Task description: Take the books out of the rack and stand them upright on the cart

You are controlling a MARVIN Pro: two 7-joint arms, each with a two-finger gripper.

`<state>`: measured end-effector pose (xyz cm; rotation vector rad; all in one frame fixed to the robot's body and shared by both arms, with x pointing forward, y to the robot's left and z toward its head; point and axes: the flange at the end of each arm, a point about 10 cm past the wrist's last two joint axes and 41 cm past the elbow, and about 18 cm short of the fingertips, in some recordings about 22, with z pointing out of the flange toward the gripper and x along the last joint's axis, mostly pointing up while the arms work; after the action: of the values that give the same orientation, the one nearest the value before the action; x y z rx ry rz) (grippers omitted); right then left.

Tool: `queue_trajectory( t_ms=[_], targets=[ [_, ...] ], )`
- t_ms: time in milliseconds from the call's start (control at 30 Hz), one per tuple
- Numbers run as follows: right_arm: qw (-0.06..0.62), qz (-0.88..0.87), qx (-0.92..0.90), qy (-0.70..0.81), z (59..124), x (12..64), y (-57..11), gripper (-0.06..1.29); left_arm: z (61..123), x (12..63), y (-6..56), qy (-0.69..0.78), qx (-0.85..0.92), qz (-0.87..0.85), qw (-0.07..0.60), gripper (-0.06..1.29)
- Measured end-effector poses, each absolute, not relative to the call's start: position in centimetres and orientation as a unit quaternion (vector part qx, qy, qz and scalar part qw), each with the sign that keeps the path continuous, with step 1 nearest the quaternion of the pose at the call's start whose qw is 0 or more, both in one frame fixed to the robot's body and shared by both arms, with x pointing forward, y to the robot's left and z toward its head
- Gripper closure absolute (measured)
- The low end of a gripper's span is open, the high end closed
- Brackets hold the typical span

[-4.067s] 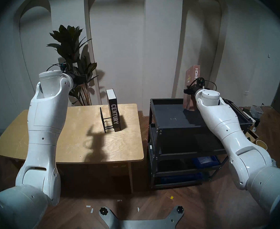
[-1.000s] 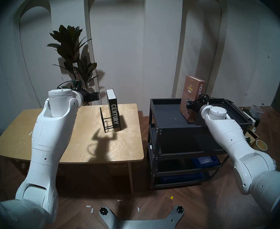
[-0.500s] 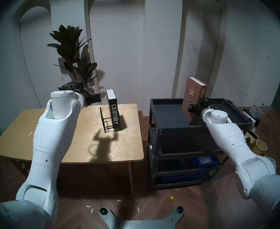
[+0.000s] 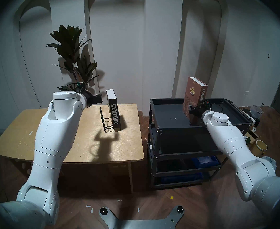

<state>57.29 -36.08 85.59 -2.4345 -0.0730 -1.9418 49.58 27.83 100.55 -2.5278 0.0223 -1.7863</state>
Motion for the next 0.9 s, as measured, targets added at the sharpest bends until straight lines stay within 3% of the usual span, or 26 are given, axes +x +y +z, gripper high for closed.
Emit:
queue_trajectory(
  t_ms=[67,167,267,900],
  targets=[
    [0.014,-0.618,-0.785,-0.022,85.1,57.1,-36.1,0.64,100.5,49.6,27.8,0.007,-0.817,-0.577,0.023,-0.02],
    [0.018,-0.613,-0.790,-0.019,84.4,56.7,-36.2,0.27,100.5,49.6,27.6,0.008,-0.817,-0.576,0.024,-0.02],
    [0.022,-0.614,-0.789,-0.019,84.5,56.6,-36.2,0.00,100.4,49.7,27.4,0.009,-0.817,-0.576,0.024,-0.02],
    [0.040,-0.638,-0.769,-0.017,89.6,56.1,-35.7,0.00,100.1,50.2,27.2,0.010,-0.821,-0.571,0.018,-0.02]
  ],
)
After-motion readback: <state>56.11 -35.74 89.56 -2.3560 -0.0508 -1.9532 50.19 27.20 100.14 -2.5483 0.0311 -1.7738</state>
